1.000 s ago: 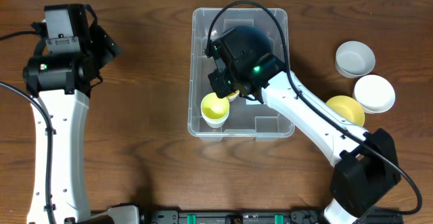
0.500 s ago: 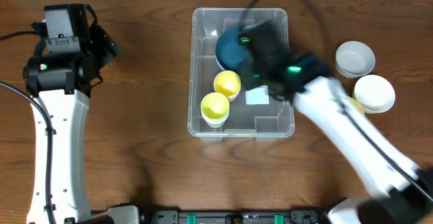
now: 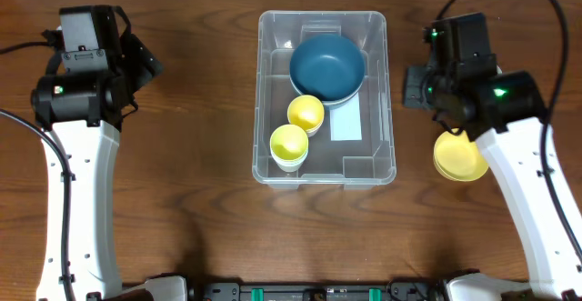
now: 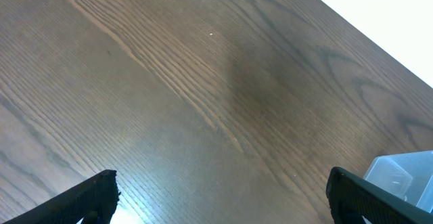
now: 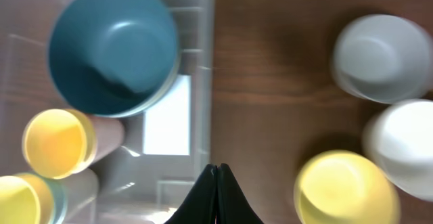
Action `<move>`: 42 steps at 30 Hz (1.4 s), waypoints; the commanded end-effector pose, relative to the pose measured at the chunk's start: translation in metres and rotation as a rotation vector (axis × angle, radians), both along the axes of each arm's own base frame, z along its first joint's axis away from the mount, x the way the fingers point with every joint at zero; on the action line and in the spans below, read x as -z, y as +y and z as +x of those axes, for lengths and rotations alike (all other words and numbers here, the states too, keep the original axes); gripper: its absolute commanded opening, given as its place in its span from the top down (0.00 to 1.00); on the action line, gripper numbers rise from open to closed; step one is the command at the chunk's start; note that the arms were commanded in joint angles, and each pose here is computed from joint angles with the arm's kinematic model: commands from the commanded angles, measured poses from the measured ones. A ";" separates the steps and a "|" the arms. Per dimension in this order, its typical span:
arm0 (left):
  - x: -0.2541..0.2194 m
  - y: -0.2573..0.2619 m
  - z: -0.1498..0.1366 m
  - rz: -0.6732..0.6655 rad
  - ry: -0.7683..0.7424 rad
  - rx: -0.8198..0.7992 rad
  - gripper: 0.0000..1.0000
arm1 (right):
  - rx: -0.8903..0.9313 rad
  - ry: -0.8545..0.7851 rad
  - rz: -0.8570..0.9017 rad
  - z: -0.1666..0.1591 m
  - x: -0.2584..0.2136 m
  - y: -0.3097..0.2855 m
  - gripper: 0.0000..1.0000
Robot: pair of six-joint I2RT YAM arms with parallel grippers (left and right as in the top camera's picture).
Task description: Pack container
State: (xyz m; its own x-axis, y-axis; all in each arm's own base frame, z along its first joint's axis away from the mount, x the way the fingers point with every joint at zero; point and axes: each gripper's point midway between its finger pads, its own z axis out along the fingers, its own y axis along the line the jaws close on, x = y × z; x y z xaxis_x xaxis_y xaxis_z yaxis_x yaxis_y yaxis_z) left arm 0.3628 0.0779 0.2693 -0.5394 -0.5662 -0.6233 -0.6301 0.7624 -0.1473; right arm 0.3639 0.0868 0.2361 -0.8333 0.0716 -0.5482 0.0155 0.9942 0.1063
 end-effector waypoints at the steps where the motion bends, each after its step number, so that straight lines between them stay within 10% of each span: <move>1: -0.006 0.002 0.000 0.014 -0.011 -0.004 0.02 | -0.128 0.073 0.041 -0.001 0.032 0.030 0.98; 25: -0.006 0.002 0.000 0.013 -0.011 -0.004 0.02 | -0.371 0.305 -0.079 0.000 0.157 0.095 0.99; 42: -0.006 0.002 0.000 0.013 -0.011 -0.004 0.02 | -0.394 0.121 -0.086 0.043 0.153 0.114 0.99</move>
